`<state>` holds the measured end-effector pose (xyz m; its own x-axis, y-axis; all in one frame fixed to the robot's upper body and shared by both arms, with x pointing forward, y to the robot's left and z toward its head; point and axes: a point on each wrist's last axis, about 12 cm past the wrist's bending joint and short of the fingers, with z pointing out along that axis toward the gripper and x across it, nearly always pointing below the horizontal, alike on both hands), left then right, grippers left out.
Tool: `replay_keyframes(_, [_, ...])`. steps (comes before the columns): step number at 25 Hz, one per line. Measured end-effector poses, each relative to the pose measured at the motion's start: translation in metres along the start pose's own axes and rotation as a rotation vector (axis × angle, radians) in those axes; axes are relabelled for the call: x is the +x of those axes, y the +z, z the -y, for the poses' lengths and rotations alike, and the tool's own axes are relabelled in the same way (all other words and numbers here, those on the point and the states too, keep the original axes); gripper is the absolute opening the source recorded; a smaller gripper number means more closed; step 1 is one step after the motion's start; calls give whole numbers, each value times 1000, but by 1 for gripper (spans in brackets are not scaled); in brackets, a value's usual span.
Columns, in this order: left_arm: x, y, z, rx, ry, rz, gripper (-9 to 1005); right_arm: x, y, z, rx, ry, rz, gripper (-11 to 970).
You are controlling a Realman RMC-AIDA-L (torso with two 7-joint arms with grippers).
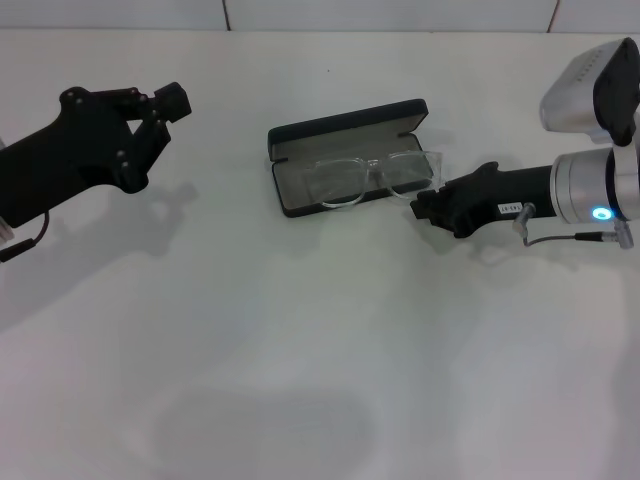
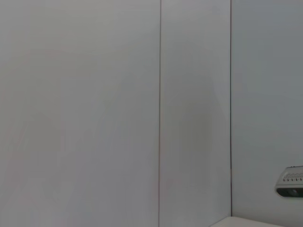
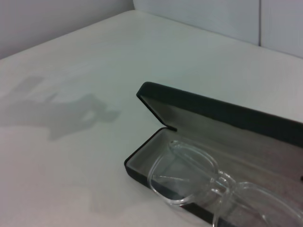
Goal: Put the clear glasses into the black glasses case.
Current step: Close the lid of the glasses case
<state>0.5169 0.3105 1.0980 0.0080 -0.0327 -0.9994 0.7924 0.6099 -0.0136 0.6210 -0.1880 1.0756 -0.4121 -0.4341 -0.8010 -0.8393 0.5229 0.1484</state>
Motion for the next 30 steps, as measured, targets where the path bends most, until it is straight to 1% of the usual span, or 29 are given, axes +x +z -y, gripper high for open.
replay_keyframes(7, [-1,1,0,1,3,1,39,-7,2,0,4,-20,6,103])
replay_keyframes(13, [0,-2,0,-8,1,4,39,-13,-1,-5,-53,-41,27,103])
replay_keyframes(18, [-1,-4,-1,-14,2,4,39,-7,-4,-4,-58,-5,1,103])
replay_keyframes(22, [-1,-4,-2,-13,3,5,39,1,-7,-2,-50,5,-60,103])
replay_keyframes(26, [-2,-2,-2,-11,5,8,39,1,-6,-1,-45,0,-87,102])
replay_keyframes(30, [-2,-2,-2,-10,7,9,39,-2,-3,2,-6,-1,-86,102])
